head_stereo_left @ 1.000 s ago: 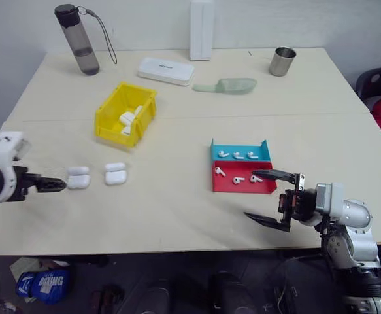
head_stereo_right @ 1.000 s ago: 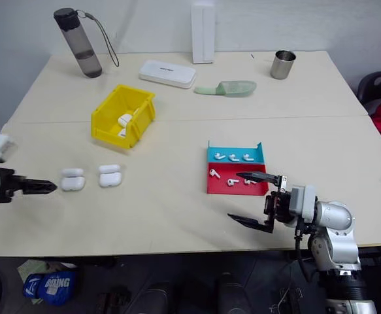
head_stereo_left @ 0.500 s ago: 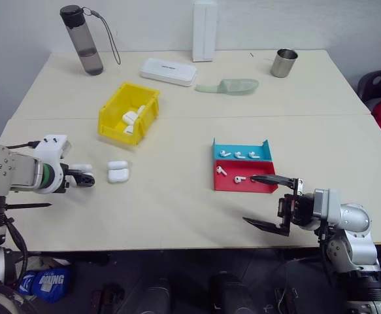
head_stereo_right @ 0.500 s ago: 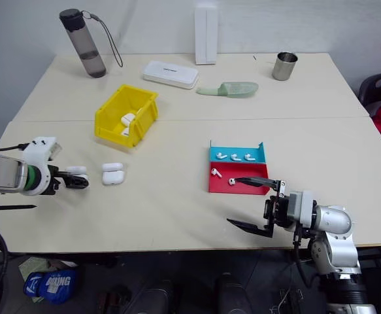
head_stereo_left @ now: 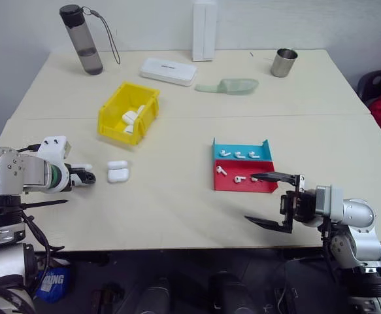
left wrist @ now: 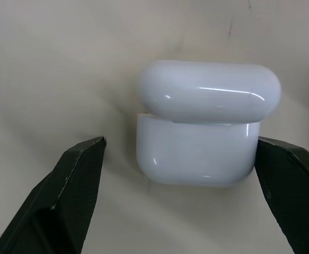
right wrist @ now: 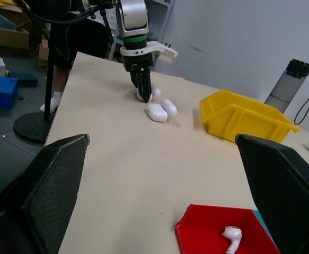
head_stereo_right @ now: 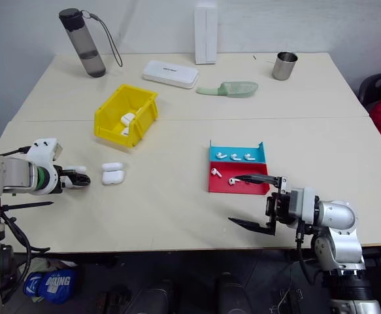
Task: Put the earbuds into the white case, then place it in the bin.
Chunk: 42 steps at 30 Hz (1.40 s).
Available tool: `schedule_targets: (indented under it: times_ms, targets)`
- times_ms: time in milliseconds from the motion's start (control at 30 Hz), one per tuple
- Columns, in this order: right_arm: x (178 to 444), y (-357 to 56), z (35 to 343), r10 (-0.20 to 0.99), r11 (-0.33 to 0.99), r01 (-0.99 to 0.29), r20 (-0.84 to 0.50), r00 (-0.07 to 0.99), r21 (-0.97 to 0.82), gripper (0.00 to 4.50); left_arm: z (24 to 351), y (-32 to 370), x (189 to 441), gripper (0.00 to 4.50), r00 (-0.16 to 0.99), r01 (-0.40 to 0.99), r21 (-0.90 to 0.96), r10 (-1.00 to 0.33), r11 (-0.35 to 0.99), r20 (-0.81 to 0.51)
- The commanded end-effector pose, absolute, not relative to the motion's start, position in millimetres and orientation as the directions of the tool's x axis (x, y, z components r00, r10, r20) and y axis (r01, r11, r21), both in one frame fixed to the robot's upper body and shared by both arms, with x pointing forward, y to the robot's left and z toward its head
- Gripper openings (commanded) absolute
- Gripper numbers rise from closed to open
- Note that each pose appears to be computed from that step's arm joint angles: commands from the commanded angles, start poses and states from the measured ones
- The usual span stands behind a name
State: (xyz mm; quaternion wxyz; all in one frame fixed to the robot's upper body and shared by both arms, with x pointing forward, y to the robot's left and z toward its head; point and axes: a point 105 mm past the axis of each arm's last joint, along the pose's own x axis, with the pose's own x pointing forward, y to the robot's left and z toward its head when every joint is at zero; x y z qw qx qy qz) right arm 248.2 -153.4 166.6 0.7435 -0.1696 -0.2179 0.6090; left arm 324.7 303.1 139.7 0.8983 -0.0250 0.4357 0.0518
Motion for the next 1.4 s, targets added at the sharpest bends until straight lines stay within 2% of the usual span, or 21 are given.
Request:
schedule_targets:
  times_ms: [33,467,567,667,700,833,900,1000,1067,1133,1200,1267,1333,1400]
  targets:
    - [248.5,-156.9,173.8,0.977,0.213,-0.818,0.130,0.169,-0.535,4.50,142.9,310.7,322.2,4.45,0.606,-0.127,0.040,0.110,0.991,-0.788]
    - [247.0,-147.3,186.6,0.971,0.237,-0.806,0.150,0.184,-0.543,4.50,131.8,304.4,316.1,4.45,0.559,-0.057,0.067,0.088,0.996,-0.824]
    - [248.1,-145.1,188.6,0.971,0.240,-0.804,0.150,0.187,-0.544,4.50,128.5,306.4,312.6,3.85,0.544,-0.054,0.074,0.092,0.996,-0.834]
    - [249.7,-144.4,189.2,0.970,0.242,-0.803,0.150,0.190,-0.545,4.50,126.0,307.7,308.8,2.90,0.535,-0.049,0.076,0.091,0.996,-0.840]
    - [250.3,-144.3,189.3,0.970,0.241,-0.802,0.149,0.191,-0.546,4.50,125.8,308.1,307.9,2.76,0.535,-0.050,0.077,0.091,0.996,-0.840]
    - [252.6,-144.2,190.5,0.970,0.241,-0.798,0.145,0.193,-0.552,4.50,132.6,310.9,307.1,2.76,0.561,-0.056,0.070,0.089,0.996,-0.823]
    - [253.1,-144.3,191.1,0.971,0.240,-0.796,0.142,0.193,-0.555,4.50,154.0,313.2,311.4,2.76,0.647,-0.054,0.057,0.078,0.997,-0.758]
    - [253.5,-146.9,191.6,0.970,0.242,-0.795,0.134,0.202,-0.557,4.50,189.3,302.5,314.8,2.76,0.778,0.053,-0.016,-0.051,0.998,-0.626]
    - [255.2,-153.3,191.5,0.968,0.251,-0.790,0.122,0.221,-0.559,4.50,225.1,286.1,306.3,2.76,0.864,0.251,-0.049,-0.246,0.967,-0.438]
    - [255.5,-158.2,191.7,0.966,0.254,-0.786,0.110,0.233,-0.563,4.50,247.9,268.0,285.5,2.76,0.852,0.452,-0.018,-0.437,0.892,-0.286]
    - [255.4,-163.4,191.4,0.963,0.262,-0.783,0.101,0.250,-0.564,4.50,252.1,241.0,247.8,2.76,0.708,0.697,0.037,-0.679,0.716,-0.192]
    - [255.9,-170.6,190.5,0.956,0.279,-0.778,0.092,0.277,-0.563,4.50,246.7,220.5,211.9,2.76,0.544,0.838,0.026,-0.832,0.545,-0.107]
    - [256.2,-181.9,185.6,0.948,0.297,-0.776,0.077,0.307,-0.557,4.50,246.6,206.6,193.6,2.76,0.467,0.882,0.044,-0.882,0.470,0.054]
    - [255.3,-195.8,178.1,0.938,0.315,-0.772,0.059,0.340,-0.552,4.50,237.3,188.4,179.6,2.76,0.365,0.924,0.057,-0.918,0.377,0.152]
